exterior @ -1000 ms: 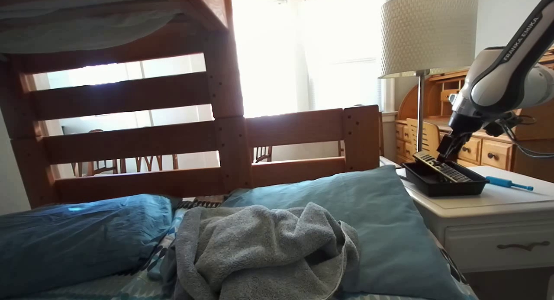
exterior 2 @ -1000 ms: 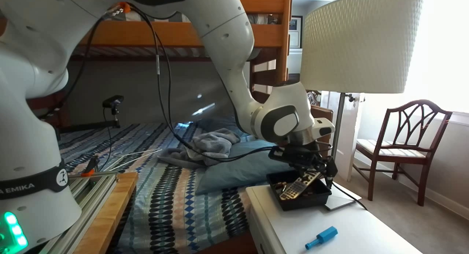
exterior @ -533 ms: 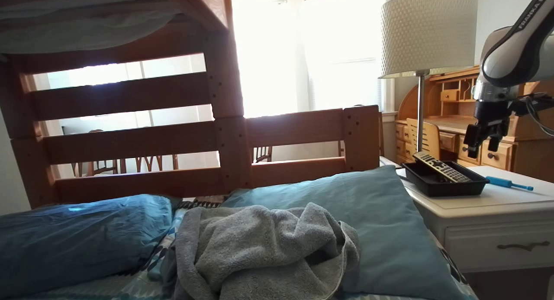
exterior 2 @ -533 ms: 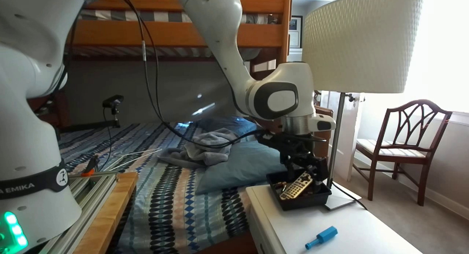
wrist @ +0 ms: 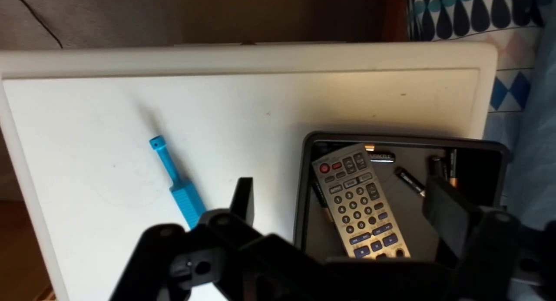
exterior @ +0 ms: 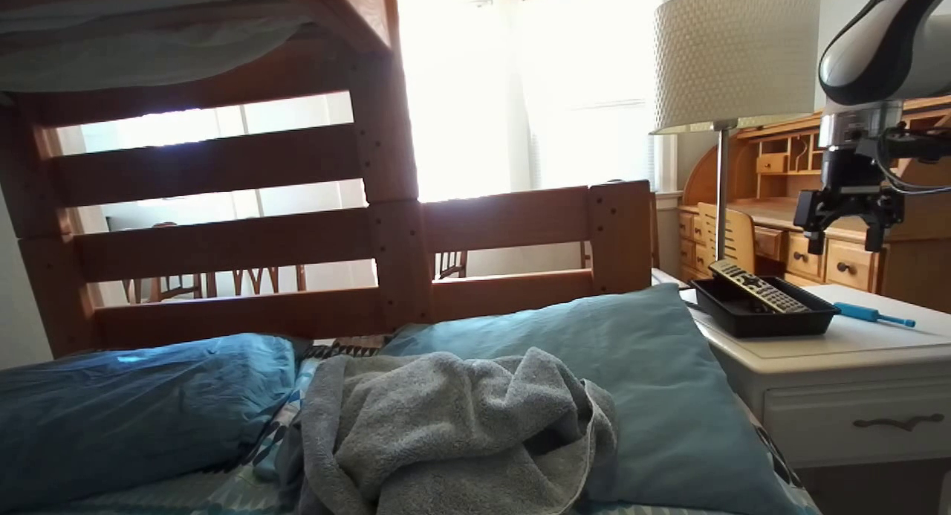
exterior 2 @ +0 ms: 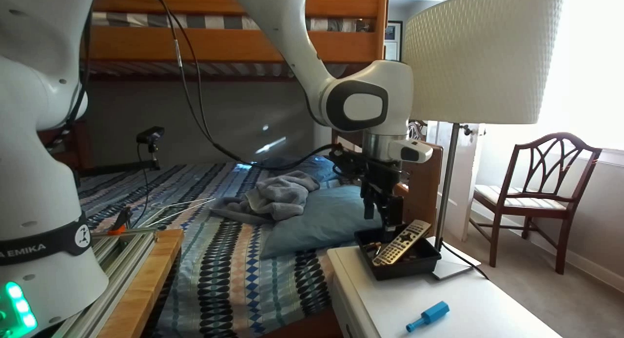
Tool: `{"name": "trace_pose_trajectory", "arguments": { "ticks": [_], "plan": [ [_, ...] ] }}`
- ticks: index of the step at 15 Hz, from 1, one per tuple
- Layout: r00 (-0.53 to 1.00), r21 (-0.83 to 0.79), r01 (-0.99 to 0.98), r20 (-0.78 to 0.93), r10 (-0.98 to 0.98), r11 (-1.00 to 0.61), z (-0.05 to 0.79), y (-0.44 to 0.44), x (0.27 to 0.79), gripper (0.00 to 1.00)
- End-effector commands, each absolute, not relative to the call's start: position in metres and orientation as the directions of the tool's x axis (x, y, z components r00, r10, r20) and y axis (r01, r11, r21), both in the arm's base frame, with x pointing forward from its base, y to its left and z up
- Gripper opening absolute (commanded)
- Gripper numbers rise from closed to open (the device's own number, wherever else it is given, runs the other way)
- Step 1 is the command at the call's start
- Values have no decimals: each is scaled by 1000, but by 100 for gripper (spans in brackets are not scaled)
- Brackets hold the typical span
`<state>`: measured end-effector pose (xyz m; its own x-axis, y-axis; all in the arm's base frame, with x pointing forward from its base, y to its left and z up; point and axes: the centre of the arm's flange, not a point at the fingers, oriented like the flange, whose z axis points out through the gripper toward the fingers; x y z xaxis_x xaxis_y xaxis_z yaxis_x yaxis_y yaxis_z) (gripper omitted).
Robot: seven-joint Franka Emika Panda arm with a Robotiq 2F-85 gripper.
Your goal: Put the remote in the black bowl
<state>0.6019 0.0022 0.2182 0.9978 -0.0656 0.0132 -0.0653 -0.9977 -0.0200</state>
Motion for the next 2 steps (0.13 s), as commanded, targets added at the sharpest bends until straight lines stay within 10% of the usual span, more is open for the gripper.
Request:
{"name": "trace_pose_trajectory", "arguments": {
  "ticks": [1,2],
  "plan": [
    [997,-19,-80,12,-80,-997,219,3,600,100],
    [996,-19,-88,11,-88,-996,219,4,599,100]
  ]
}}
